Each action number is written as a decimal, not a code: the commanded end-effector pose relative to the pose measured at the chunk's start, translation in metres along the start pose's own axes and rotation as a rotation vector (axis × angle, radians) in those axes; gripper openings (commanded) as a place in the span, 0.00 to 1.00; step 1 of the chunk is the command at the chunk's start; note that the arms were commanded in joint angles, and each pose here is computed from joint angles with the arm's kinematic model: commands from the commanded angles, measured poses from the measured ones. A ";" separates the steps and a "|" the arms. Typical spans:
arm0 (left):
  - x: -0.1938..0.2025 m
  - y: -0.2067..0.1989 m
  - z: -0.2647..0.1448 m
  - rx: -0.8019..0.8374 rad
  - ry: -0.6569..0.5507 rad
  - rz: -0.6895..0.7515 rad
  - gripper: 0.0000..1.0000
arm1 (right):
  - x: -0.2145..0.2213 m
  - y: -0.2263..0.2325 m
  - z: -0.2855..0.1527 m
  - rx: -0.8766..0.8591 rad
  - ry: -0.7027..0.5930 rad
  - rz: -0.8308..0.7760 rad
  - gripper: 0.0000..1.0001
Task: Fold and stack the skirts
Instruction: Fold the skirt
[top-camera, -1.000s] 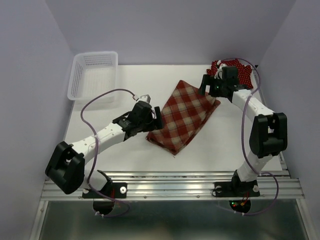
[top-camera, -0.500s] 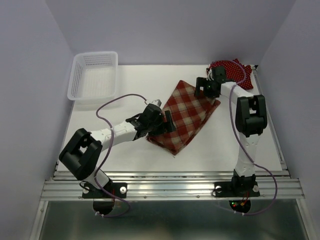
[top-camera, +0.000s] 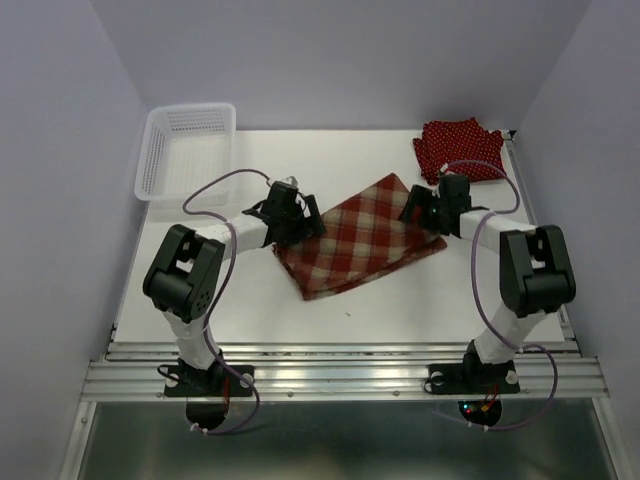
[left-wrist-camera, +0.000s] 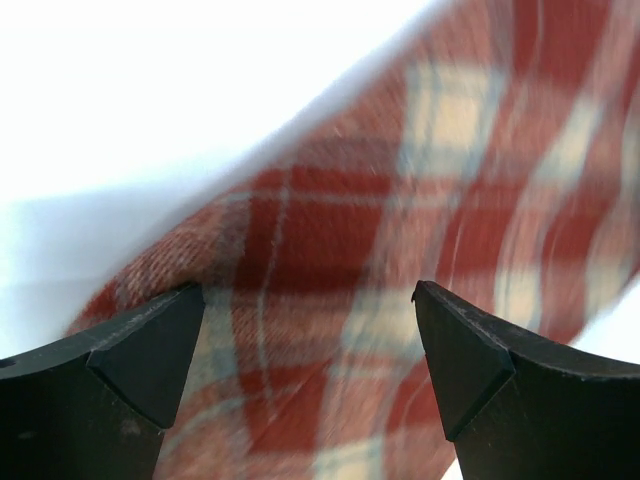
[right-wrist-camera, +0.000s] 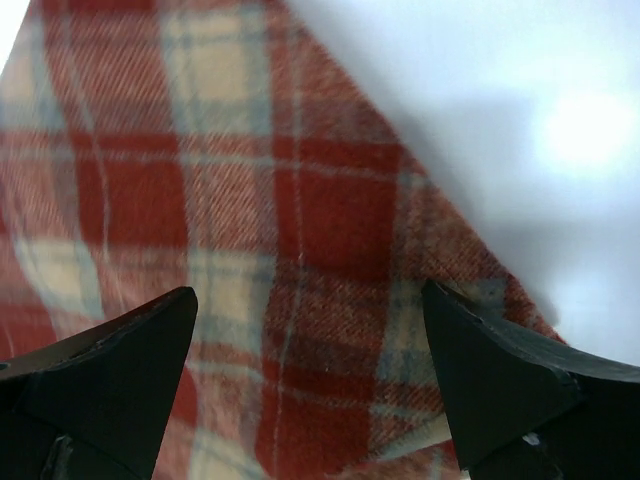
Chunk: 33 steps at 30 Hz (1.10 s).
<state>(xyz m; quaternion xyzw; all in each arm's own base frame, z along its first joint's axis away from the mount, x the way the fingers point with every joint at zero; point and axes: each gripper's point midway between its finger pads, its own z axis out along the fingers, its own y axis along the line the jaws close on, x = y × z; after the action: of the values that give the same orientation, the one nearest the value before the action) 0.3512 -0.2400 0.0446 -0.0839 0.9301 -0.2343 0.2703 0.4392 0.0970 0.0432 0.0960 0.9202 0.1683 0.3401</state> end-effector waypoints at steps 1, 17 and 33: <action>-0.042 0.013 0.018 -0.015 -0.037 0.087 0.99 | 0.075 -0.002 -0.033 0.055 0.071 0.180 1.00; -0.118 -0.013 -0.073 -0.077 -0.193 0.203 0.99 | 0.041 0.058 -0.137 0.067 -0.181 0.006 1.00; -0.089 0.101 -0.078 -0.269 -0.201 0.104 0.99 | 0.046 0.082 -0.135 -0.021 -0.052 -0.131 1.00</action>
<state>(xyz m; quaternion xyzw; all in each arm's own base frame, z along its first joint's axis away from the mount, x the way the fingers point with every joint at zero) 0.3695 -0.1006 0.0941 -0.1056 0.9323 -0.0792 0.3368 0.3119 0.1423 0.1226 0.0681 0.9186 0.1348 0.3653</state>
